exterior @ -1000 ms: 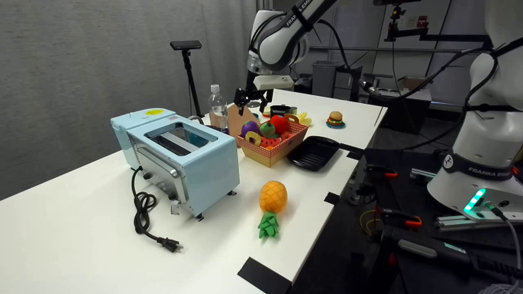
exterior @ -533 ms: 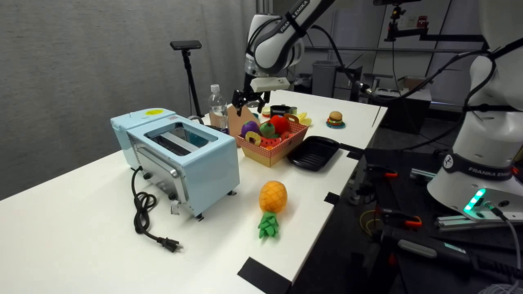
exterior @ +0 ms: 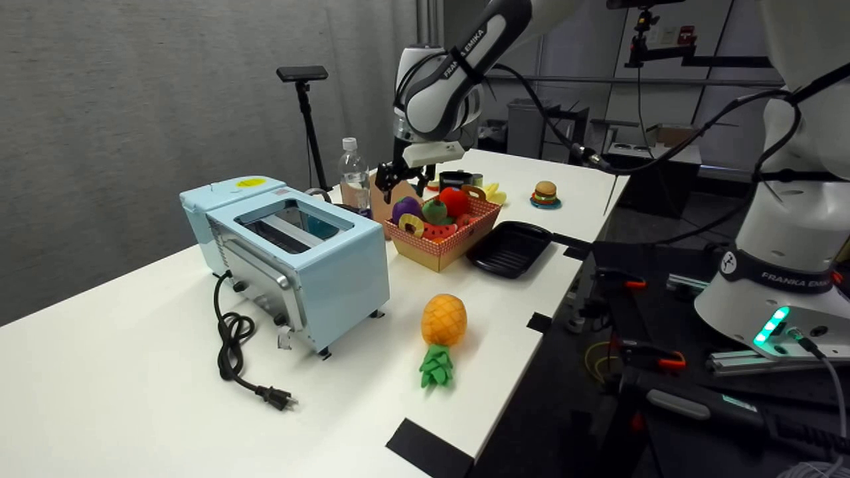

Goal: Take the pineapple and purple plush toys out of the box and put them on the counter

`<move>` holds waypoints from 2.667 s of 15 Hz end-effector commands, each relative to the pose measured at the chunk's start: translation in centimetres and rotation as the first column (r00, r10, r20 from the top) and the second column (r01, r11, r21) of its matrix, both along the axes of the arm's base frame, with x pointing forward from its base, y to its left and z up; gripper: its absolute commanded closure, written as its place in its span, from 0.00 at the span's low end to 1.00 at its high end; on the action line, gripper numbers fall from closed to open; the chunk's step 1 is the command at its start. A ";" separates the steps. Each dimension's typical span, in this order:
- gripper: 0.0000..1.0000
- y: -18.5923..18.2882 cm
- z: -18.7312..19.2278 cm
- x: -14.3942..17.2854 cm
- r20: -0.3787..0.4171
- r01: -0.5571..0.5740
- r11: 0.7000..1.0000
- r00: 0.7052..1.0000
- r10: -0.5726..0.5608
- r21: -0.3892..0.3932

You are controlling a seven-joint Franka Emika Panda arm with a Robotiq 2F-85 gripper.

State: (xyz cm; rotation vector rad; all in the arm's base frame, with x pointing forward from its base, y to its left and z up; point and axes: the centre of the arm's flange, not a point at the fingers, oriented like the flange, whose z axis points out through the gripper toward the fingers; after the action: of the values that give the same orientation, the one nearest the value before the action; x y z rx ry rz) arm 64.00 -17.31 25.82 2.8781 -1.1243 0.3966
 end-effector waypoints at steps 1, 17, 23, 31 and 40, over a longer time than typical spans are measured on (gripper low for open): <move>0.00 -0.4 -0.8 1.3 -0.031 -0.002 1.000 1.000 0.002 -0.014; 0.97 4.4 -1.3 -1.6 -0.060 -0.065 0.997 0.996 0.063 -0.042; 0.95 10.8 0.4 -5.3 -0.064 -0.121 0.992 0.991 0.118 -0.046; 0.95 9.3 7.5 -8.7 0.160 -0.045 0.997 0.986 0.056 -0.070; 0.95 9.8 9.9 -14.0 0.206 0.032 0.998 0.978 -0.022 -0.050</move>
State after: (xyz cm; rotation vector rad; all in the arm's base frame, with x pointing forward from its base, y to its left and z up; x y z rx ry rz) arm 53.77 -8.87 34.22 2.8417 -1.0759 0.6663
